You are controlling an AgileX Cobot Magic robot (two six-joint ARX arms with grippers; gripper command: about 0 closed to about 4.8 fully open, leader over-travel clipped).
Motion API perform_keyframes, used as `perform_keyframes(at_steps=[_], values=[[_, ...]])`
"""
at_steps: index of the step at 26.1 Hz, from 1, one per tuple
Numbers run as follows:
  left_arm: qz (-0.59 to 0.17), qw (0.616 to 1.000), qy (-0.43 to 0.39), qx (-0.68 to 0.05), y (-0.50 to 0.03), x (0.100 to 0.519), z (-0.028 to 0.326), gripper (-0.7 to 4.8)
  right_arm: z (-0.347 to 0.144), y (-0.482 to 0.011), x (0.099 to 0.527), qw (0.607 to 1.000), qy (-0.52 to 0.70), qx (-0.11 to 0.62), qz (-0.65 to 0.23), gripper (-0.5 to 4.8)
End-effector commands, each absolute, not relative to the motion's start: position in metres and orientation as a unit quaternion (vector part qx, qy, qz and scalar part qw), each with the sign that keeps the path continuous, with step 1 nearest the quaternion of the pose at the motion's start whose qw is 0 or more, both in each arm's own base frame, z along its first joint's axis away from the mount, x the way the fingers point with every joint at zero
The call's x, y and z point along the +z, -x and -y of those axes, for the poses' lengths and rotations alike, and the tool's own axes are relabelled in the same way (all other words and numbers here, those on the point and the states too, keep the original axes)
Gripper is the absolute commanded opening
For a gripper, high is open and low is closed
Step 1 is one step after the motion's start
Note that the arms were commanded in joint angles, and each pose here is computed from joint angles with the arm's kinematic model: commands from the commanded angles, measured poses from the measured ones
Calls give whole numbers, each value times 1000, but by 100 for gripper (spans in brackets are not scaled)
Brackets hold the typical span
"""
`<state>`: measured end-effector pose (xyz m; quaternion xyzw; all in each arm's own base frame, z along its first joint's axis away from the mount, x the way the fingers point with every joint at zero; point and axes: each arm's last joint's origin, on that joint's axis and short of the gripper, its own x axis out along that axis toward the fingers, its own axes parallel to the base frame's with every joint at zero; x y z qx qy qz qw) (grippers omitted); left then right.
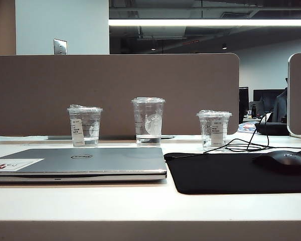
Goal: Pick up the coffee cup on the left and place it on the left side of the laptop.
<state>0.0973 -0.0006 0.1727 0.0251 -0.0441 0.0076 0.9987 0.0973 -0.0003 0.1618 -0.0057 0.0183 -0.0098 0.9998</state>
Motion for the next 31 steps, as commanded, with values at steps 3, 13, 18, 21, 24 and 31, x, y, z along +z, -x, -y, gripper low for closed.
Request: perform_keyframes(at_steps=[3, 13, 18, 21, 24, 31], values=[[47, 999, -25, 7, -97, 174, 1, -5, 0, -98, 162, 1000, 4, -10, -8, -1], [47, 999, -25, 7, -97, 174, 1, -6, 0, -98, 162, 1000, 4, -10, -8, -1], [47, 999, -25, 7, -97, 174, 1, -6, 0, -97, 163, 1000, 4, -10, -7, -1], [53, 998, -22, 7, -97, 176, 1, -6, 0, -97, 167, 1000, 4, -9, -2, -2], [64, 998, -7, 7, -96, 180, 1, -6, 0, -94, 179, 1000, 3, -7, 16, -2], [76, 997, 21, 16, -93, 200, 0, -6, 0, -83, 229, 997, 2, -8, 72, -2]])
